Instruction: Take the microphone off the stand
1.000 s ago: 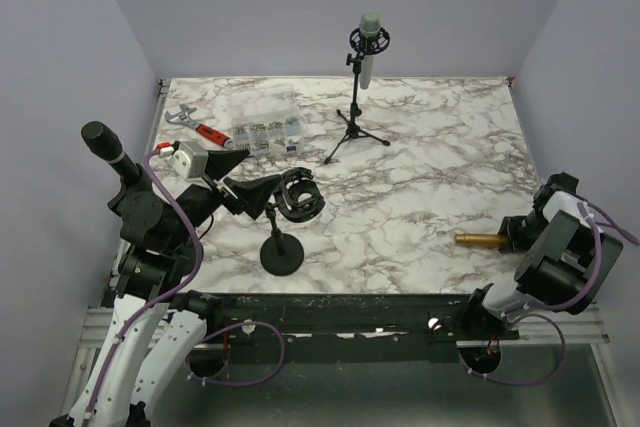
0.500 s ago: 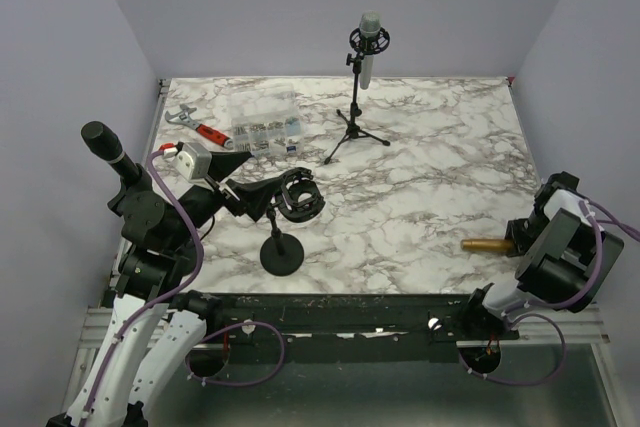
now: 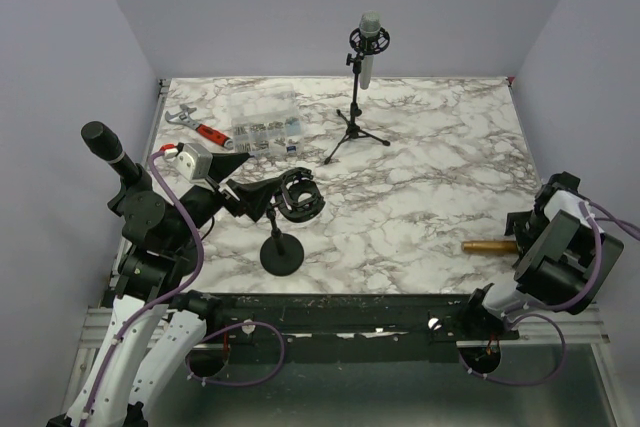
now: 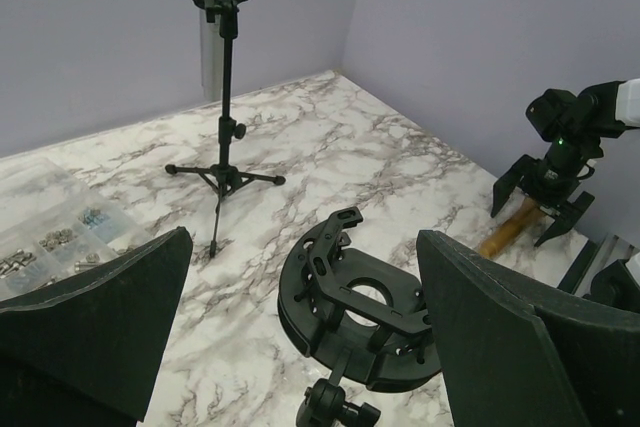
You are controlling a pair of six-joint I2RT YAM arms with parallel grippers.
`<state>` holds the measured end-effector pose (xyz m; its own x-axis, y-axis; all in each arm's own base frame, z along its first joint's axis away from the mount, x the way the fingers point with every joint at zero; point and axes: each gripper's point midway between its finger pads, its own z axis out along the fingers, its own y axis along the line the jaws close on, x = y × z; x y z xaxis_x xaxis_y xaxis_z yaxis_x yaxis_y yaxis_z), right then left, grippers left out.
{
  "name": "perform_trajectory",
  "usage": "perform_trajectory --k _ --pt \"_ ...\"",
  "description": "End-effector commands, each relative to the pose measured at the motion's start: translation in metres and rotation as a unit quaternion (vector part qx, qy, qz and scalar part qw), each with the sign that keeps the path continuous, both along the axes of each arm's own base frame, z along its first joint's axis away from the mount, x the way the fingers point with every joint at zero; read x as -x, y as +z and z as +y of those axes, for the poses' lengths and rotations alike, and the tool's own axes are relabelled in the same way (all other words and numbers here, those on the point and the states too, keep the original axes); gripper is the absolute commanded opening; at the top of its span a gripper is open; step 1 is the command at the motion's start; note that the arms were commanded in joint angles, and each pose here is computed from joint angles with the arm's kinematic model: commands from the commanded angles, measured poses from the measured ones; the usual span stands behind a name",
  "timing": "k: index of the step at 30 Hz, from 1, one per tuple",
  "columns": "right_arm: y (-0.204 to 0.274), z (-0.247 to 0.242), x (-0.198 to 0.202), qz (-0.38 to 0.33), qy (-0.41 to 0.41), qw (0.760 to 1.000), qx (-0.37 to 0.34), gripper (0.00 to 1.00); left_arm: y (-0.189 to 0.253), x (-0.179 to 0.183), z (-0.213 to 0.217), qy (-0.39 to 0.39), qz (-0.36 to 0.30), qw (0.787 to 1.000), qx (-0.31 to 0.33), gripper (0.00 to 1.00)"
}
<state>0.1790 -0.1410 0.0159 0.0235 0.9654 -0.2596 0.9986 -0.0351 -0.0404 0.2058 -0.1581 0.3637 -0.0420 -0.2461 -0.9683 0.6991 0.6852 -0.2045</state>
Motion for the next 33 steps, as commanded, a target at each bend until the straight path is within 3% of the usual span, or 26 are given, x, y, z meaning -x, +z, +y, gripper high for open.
perform_trajectory --k 1,14,23,29,33 --pt "0.004 -0.006 0.004 0.004 0.004 1.000 0.017 0.99 0.010 0.002 0.004 0.010 -0.016 1.000 0.001 0.99" --pt "0.047 -0.018 -0.014 -0.033 0.022 0.998 0.046 1.00 0.010 0.002 0.003 0.007 -0.015 1.000 0.001 0.99" --pt "0.111 -0.011 -0.037 -0.087 0.048 0.990 0.102 1.00 0.010 0.002 0.003 0.008 -0.015 1.000 0.001 0.99" --pt "0.177 0.085 -0.126 -0.199 0.259 0.932 0.160 1.00 0.009 0.000 0.003 0.009 -0.012 1.000 0.001 0.99" --pt "0.195 0.179 -0.165 -0.268 0.420 0.855 0.143 1.00 0.008 -0.001 0.004 0.012 -0.011 1.000 0.001 0.99"
